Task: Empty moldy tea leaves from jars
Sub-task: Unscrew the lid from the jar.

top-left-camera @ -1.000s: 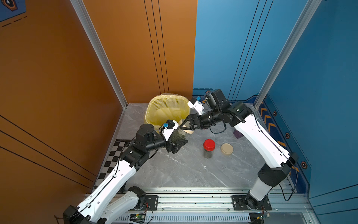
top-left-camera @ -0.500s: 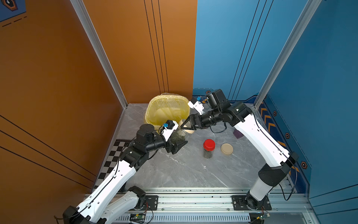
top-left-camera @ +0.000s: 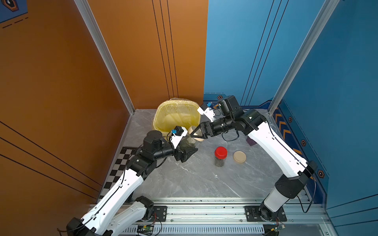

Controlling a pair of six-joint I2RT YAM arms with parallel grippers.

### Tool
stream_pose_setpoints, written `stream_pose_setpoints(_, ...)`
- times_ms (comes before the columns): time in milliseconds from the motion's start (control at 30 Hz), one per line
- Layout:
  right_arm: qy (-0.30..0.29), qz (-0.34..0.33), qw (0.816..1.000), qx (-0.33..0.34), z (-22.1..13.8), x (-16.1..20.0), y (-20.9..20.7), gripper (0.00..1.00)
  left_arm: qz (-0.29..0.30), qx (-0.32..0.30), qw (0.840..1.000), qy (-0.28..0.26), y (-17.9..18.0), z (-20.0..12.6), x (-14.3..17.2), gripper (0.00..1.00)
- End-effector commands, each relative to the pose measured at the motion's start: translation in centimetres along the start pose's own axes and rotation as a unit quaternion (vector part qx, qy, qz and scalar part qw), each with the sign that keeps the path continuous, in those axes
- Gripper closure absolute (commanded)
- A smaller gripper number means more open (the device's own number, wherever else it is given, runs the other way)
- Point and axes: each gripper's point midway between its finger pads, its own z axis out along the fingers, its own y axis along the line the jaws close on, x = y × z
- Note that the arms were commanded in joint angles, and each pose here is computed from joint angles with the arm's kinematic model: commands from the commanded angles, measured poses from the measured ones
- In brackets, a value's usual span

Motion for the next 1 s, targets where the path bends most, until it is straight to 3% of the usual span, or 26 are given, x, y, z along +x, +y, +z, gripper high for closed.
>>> stream_pose_setpoints(0, -0.009, -0.022, 1.0, -0.019, -0.9, -0.1, 0.7, 0.15, 0.042, 0.012, 0.997, -0.068, -1.1, -1.4, -3.8, 0.38)
stream_pose_setpoints(633, -0.026, -0.039, 0.997, -0.055, -2.5, -0.9, 1.6, 0.15, 0.04, 0.01, 0.997, -0.072, -0.7, -1.8, -3.8, 0.38)
stream_pose_setpoints(967, -0.064, -0.029, 0.997, -0.043, -5.4, -2.3, 0.5, 0.16, 0.036, 0.006, 0.997, -0.072, -0.6, -1.8, -3.8, 0.38)
